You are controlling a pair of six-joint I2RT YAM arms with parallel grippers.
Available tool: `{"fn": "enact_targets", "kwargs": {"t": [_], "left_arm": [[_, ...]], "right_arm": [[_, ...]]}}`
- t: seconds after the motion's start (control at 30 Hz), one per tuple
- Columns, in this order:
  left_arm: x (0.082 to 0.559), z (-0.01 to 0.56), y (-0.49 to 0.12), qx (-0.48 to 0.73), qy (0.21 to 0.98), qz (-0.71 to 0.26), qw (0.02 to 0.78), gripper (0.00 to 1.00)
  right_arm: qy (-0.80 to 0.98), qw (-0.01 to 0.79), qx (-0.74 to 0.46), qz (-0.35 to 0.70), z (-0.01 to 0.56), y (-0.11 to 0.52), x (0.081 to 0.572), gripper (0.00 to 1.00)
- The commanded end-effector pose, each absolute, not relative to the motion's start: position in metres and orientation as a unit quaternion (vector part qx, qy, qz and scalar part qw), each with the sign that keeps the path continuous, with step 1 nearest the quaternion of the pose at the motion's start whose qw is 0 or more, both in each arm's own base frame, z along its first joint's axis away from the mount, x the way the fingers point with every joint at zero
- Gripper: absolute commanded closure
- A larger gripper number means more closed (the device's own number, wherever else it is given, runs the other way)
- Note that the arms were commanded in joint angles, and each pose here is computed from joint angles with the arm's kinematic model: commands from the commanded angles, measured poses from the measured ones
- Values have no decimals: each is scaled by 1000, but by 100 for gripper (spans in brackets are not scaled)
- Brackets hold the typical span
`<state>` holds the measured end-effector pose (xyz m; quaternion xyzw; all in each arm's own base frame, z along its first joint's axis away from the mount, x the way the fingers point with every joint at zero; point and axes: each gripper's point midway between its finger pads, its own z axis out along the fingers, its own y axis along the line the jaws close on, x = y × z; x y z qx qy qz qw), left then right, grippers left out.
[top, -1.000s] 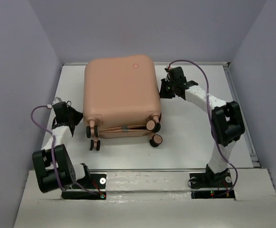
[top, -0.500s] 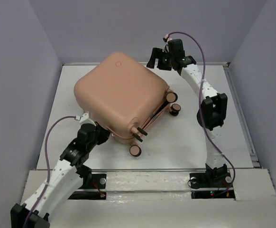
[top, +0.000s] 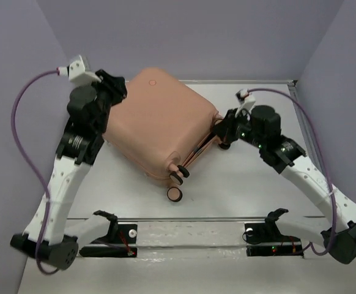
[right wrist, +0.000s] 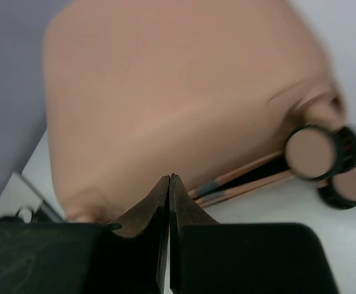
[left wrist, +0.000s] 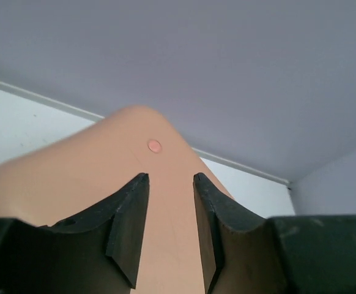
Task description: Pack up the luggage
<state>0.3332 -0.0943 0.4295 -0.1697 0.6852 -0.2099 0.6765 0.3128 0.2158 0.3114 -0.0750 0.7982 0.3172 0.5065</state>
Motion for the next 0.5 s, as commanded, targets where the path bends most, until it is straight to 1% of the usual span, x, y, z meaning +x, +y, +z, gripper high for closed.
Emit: {"fn": "enact_targets", "kwargs": {"t": [0.0,0.03,0.07,0.1,0.13,0.17,0.2,0.23,0.3,0.33,0.37,0.4,0.43,0.47], "left_arm": [[433,413,-55,-171,719,-137,660,54],[447,409,-57,-173,724,-136,654,54],[462,402,-34,-186,729,-131,645,54],[488,372,-24,-197,751,-124,618,54],[502,380,-18,-193,749,-137,619,54],[510,365,6,-207,764,-129,598,54],[533,329,16,-215,786,-123,566,54],[543,330,31,-213,790,-122,561,54],[560,307,41,-214,807,-128,535,54],[580,290,39,-200,817,-142,521,54],[584,273,41,-192,833,-141,499,54],[597,236,43,-192,851,-141,468,54],[606,244,38,-175,849,-157,474,55],[609,232,32,-168,854,-173,461,55]], "right_arm": [[843,421,-95,320,214,242,262,93],[847,415,-94,319,206,240,256,93],[851,414,-88,312,199,235,254,93],[851,417,-86,309,197,232,251,93],[857,413,-88,296,185,227,250,93],[861,415,-83,283,179,224,253,93],[863,412,-85,281,176,225,254,93],[869,395,-94,281,166,231,256,93],[873,386,-96,281,157,237,262,93],[877,380,-92,281,149,243,269,93],[875,381,-92,284,151,248,274,93],[872,387,-89,287,152,252,280,93],[874,386,-84,284,151,254,285,93],[878,383,-81,274,145,257,293,93]]}}
